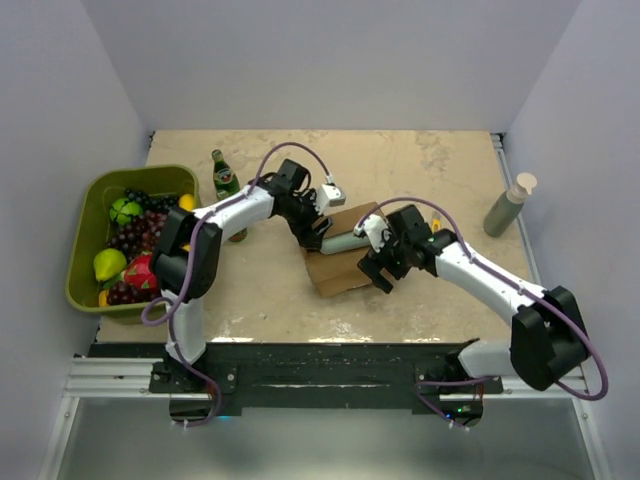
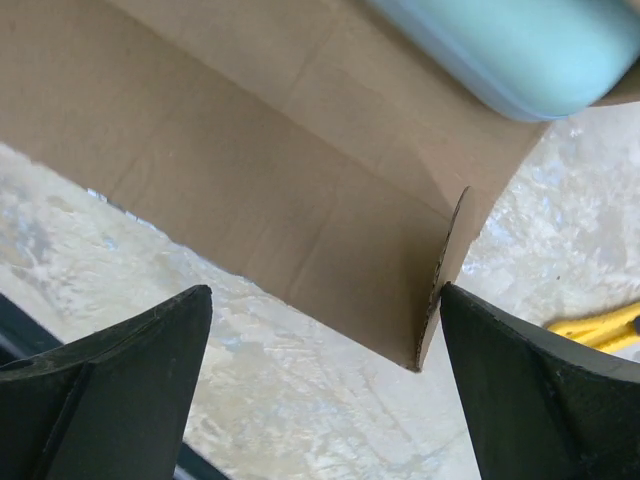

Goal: Unpack the express box
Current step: Open the express box at the center of the board.

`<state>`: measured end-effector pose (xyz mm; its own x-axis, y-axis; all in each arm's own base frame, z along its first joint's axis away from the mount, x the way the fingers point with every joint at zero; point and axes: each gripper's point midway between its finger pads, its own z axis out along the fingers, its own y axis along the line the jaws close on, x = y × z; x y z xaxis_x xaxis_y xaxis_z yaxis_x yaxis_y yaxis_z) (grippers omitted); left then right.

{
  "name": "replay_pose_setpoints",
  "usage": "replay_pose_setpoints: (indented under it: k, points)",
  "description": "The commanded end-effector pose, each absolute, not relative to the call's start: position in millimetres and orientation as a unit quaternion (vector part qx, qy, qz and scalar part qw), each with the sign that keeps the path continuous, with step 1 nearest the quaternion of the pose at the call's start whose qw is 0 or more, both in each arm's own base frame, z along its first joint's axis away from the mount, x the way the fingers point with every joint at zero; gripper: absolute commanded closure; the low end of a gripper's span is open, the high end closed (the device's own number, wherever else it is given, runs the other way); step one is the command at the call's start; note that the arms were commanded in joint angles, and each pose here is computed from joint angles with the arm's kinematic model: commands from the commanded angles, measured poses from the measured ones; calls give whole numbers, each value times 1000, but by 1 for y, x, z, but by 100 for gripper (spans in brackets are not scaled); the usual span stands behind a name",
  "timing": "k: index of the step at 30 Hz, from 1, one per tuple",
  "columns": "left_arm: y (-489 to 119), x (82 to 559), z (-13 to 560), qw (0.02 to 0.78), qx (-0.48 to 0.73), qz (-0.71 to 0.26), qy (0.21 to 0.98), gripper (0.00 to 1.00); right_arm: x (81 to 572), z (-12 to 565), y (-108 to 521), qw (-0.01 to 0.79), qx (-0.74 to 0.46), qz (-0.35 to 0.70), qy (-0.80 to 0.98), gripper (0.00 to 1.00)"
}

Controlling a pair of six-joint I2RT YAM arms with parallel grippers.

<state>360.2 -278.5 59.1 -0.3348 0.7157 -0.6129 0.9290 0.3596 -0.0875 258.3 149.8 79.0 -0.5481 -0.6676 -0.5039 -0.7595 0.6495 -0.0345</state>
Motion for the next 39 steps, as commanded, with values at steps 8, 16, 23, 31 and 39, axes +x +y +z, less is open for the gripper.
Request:
replay_pose_setpoints:
  k: [8, 16, 23, 31, 39]
  points:
    - [-307, 332, 92, 199, 452, -461, 737, 33, 329, 121, 165, 428, -502, -25, 751, 4]
    - [-310, 331, 88, 188, 438, -474, 740, 33, 336, 141, 203, 463, -632, -31, 621, 10]
    - [-305, 338, 78, 194, 444, -447, 752, 33, 331, 228, 237, 521, -610, 51, 596, 9]
    - [-300, 337, 73, 192, 442, -432, 762, 33, 361, 222, 245, 526, -573, 45, 627, 10]
    - [-301, 337, 78, 199, 437, -436, 762, 34, 364, 161, 218, 466, -585, 5, 664, 13]
